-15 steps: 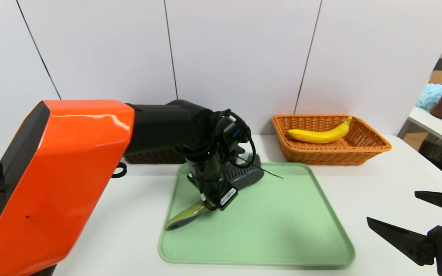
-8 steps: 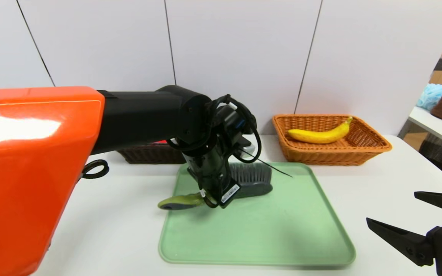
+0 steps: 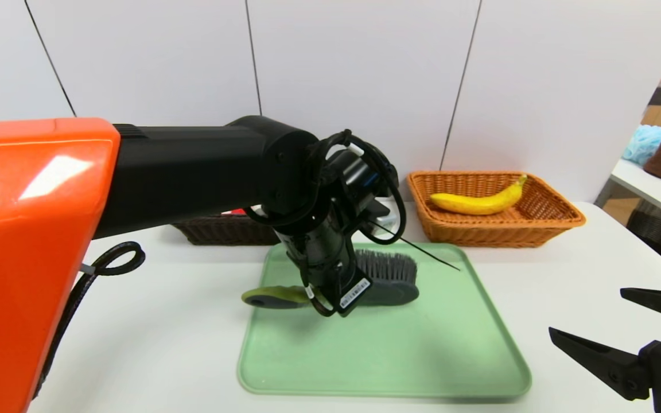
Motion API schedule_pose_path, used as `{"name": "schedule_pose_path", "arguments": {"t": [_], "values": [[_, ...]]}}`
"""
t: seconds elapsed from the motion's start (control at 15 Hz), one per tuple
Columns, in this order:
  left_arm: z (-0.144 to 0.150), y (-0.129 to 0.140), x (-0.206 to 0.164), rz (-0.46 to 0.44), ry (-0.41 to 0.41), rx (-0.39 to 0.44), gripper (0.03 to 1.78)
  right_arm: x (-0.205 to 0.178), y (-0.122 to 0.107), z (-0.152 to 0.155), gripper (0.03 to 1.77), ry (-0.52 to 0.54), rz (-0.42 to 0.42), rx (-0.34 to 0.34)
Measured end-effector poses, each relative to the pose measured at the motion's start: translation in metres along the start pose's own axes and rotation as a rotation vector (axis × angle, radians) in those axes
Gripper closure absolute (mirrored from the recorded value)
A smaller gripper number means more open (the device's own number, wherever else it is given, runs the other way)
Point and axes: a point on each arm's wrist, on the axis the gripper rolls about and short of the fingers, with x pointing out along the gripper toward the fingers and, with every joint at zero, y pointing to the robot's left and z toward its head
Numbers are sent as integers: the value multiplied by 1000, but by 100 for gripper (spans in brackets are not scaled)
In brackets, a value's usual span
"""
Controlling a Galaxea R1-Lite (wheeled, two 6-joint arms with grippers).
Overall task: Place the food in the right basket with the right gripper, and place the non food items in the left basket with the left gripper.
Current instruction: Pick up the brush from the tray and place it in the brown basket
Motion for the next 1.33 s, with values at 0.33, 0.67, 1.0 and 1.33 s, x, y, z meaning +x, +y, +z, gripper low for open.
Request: {"name": "schedule_pose_path", "arguments": {"t": [0.33,0.67,1.0,1.33], "values": [[0,1,-12,5,-28,15,150,0,0,-1,10,3,0,-3],[-1,0,-25,8,-57,28,150,1,0,-2,10,6,0,-4],[-3,-3,-39,6,-80,51,150,0,0,-4,10,9,1,-7],[-5,-4,-58,8,-118,74,150,0,0,-6,10,13,0,-9]]}}
